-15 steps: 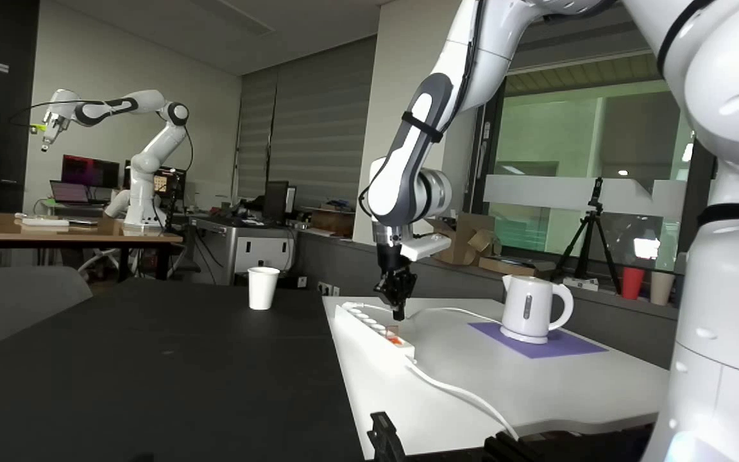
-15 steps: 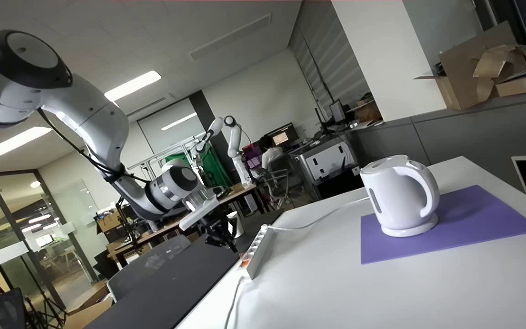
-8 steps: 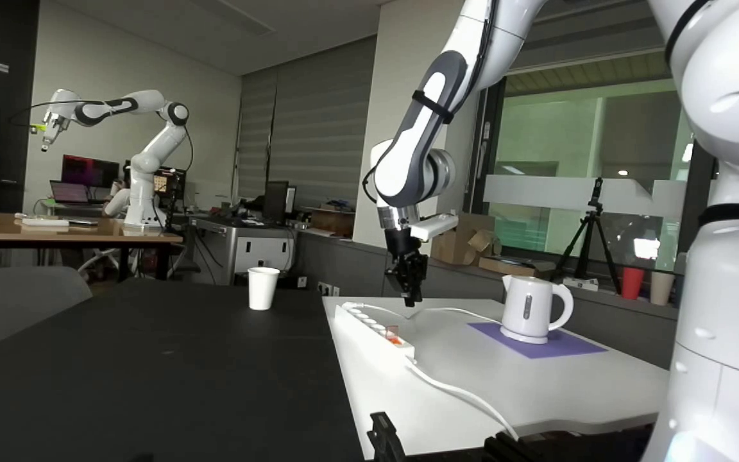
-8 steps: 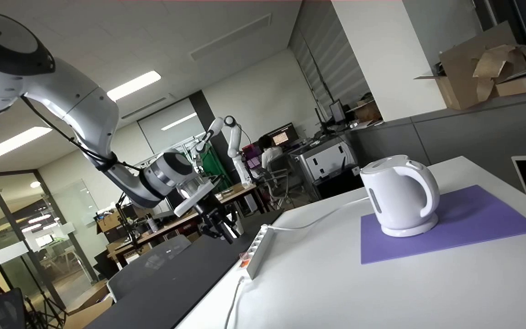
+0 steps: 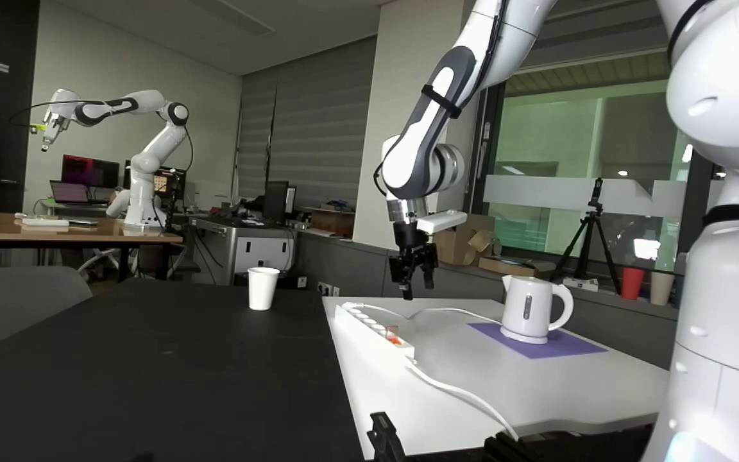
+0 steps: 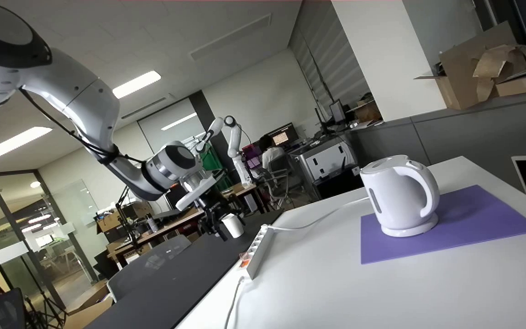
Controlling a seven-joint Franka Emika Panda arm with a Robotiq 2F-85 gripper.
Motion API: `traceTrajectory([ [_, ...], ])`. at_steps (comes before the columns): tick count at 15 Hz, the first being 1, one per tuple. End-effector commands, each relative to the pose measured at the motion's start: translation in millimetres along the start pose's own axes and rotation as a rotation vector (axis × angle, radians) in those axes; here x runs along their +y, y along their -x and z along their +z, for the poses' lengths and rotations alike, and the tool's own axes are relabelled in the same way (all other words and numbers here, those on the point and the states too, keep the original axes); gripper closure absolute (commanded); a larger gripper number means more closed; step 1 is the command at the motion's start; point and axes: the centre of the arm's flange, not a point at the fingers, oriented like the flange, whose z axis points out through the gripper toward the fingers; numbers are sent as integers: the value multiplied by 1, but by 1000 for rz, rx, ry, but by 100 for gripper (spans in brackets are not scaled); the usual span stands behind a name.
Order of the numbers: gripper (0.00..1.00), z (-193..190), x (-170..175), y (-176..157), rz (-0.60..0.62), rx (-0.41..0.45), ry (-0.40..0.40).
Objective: Press the switch on the adapter
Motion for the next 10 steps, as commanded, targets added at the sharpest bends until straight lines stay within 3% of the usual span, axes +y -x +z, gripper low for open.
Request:
traceTrajectory([
  [1,0,-15,9,15,56,27,-27],
  [10,0,-5,9,6,41,11,-28],
])
